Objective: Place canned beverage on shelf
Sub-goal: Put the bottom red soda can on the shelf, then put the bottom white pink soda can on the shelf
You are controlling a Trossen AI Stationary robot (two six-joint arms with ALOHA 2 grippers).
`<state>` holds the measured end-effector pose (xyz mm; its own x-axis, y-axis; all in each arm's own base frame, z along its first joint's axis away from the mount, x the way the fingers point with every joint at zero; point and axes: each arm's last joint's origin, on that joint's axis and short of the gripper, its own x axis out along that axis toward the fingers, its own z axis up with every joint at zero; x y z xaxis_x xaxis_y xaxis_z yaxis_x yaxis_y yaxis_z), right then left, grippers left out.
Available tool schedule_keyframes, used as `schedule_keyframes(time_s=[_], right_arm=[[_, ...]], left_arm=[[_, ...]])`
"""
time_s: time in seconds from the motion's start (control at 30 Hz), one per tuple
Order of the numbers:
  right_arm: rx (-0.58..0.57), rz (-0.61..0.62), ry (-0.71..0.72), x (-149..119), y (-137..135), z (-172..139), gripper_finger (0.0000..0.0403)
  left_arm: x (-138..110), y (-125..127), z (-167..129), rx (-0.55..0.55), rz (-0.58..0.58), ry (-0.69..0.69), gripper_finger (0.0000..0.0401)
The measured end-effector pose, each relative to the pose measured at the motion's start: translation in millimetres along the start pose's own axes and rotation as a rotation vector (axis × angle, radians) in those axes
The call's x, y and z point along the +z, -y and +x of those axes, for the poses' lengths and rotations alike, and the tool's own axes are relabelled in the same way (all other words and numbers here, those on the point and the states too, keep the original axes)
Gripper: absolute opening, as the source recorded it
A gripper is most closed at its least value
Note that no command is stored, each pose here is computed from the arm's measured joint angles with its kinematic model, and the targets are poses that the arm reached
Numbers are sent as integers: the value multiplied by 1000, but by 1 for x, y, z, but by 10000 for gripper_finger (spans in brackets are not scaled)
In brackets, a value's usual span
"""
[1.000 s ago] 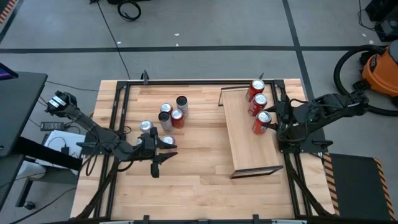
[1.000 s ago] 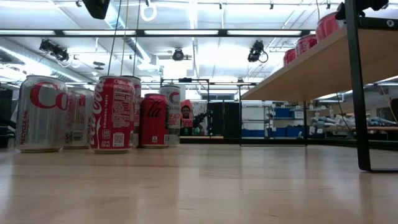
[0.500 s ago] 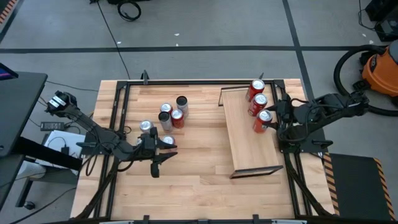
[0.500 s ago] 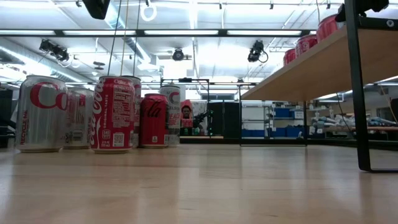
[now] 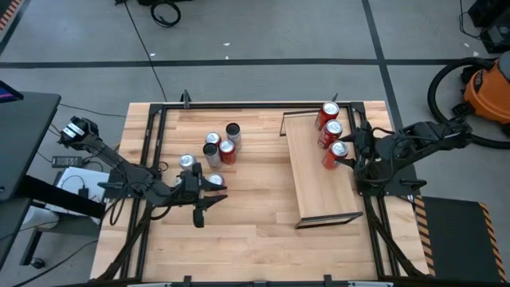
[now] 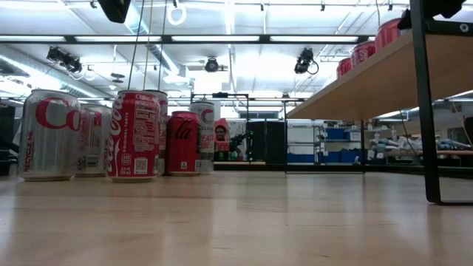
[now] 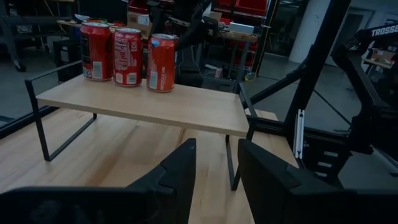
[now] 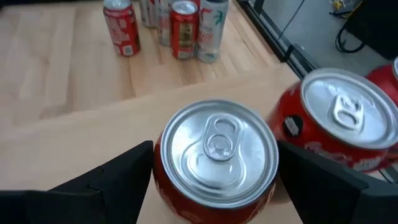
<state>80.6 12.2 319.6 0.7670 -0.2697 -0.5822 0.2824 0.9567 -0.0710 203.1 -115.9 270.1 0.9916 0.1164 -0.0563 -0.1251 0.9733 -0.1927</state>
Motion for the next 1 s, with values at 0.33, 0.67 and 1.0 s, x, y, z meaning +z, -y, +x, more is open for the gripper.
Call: schedule_keyframes(time_s=[0.33, 0.67, 1.0], right_arm=[[-13, -43, 24, 2, 0, 0, 344], [-18, -61, 88, 8, -2, 0, 344], [17, -82, 248, 29, -3, -10, 344]], left_arm=[[-1, 0, 0, 1, -1, -4, 128], [-1, 0, 0, 1, 1, -6, 128], [-23, 2, 7, -32, 105, -137, 130]])
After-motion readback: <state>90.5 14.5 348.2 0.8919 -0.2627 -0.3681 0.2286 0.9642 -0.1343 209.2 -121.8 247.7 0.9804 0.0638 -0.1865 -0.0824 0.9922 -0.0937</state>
